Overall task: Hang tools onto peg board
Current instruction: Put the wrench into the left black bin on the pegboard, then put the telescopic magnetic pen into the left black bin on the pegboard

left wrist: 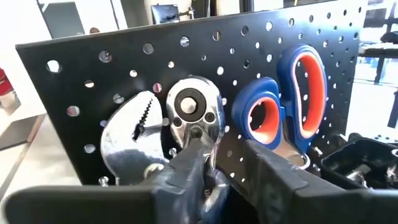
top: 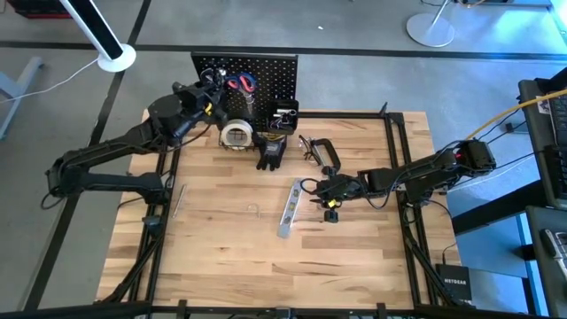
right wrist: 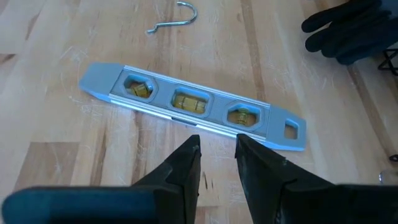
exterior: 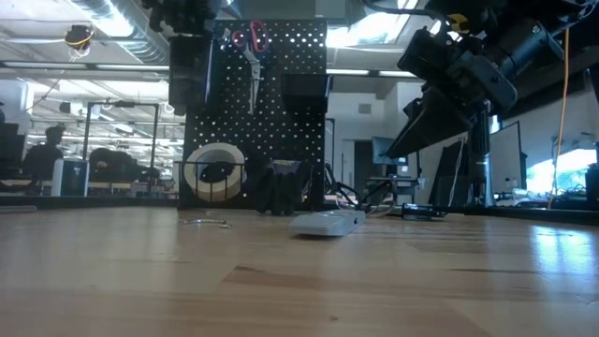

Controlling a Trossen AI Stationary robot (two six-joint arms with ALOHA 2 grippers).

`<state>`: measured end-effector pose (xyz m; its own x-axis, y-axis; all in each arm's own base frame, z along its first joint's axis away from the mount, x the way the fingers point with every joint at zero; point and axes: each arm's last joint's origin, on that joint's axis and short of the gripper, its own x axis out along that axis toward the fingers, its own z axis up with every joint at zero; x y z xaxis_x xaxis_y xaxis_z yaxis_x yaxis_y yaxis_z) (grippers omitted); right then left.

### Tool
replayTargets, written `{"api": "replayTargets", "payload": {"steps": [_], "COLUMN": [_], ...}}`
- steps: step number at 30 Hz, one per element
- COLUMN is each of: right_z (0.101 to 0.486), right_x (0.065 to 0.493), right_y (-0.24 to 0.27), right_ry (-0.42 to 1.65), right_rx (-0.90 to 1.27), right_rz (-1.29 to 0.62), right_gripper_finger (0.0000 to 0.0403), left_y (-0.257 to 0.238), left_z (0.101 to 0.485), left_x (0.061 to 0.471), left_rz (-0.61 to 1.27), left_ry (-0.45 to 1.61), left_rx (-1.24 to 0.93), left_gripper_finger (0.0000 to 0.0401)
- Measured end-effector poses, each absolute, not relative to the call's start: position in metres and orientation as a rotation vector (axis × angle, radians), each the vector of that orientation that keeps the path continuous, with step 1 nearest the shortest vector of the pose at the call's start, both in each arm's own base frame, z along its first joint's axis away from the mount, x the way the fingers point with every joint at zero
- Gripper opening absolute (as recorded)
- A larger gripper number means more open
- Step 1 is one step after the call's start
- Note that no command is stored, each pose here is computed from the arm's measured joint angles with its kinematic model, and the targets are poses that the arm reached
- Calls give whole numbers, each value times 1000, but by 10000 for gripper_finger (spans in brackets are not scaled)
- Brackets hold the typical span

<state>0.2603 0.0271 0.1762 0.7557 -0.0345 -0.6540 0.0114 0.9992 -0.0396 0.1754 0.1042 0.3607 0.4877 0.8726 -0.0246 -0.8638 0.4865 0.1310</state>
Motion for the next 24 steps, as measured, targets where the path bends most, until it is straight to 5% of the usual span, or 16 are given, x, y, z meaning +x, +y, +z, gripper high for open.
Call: {"api": "replayTargets", "payload": {"steps": [6, 14, 24], "right_z": [176, 176, 177], "right_x": [260, 260, 261], "right_y": [27, 27, 27], "right_ry": [715, 713, 697], "right_rx": [-34, -33, -31], "right_rz": [-25, -25, -25], "right_gripper_finger": [106, 106, 106], "left_y": [88, 56, 18], "left_z": [372, 381, 343], "left_x": [165, 162, 187], "left_rz": [1009, 842, 476], "left_ry": [46, 15, 268], "left_rx": [154, 212, 65], "left_gripper_finger": [148, 147, 143]}}
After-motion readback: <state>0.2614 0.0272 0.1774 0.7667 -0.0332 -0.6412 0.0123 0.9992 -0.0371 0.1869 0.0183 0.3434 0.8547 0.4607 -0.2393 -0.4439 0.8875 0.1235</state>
